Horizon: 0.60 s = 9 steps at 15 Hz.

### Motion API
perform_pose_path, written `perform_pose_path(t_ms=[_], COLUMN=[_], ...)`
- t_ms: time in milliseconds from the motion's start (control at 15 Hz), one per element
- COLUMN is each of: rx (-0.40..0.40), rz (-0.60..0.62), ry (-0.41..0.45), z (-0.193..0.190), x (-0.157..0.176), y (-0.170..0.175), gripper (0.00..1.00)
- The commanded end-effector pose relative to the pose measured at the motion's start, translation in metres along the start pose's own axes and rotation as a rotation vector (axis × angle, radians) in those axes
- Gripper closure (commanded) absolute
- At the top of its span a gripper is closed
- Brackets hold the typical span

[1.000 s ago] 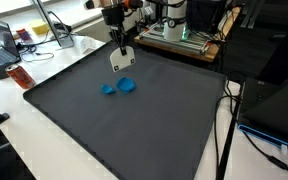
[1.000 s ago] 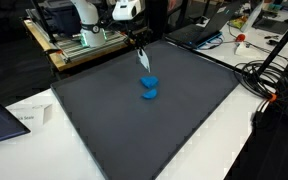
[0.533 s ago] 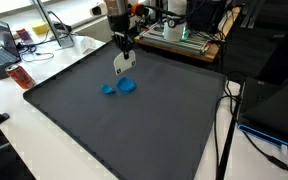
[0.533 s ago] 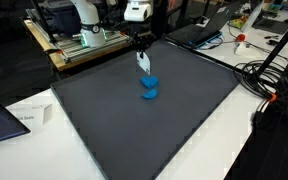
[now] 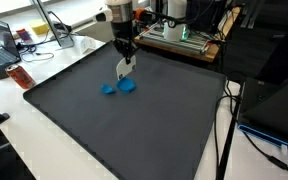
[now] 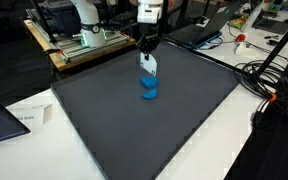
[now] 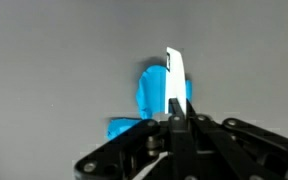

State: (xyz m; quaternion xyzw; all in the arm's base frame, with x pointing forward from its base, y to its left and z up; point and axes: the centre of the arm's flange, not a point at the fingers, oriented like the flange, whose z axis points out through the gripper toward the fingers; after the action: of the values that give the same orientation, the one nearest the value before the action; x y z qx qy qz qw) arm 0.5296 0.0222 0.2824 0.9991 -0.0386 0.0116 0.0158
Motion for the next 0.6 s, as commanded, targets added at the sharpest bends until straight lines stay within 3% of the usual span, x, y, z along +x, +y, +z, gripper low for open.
perform_pose_path(t_ms=[0,533], rx=[-0.019,-0.057], rz=[-0.041,-0.079], ry=[-0.012,-0.048], z=[0.006,0.031], x=[0.015,0.025], y=[-0.013,-0.02], gripper=[0.99,0.99])
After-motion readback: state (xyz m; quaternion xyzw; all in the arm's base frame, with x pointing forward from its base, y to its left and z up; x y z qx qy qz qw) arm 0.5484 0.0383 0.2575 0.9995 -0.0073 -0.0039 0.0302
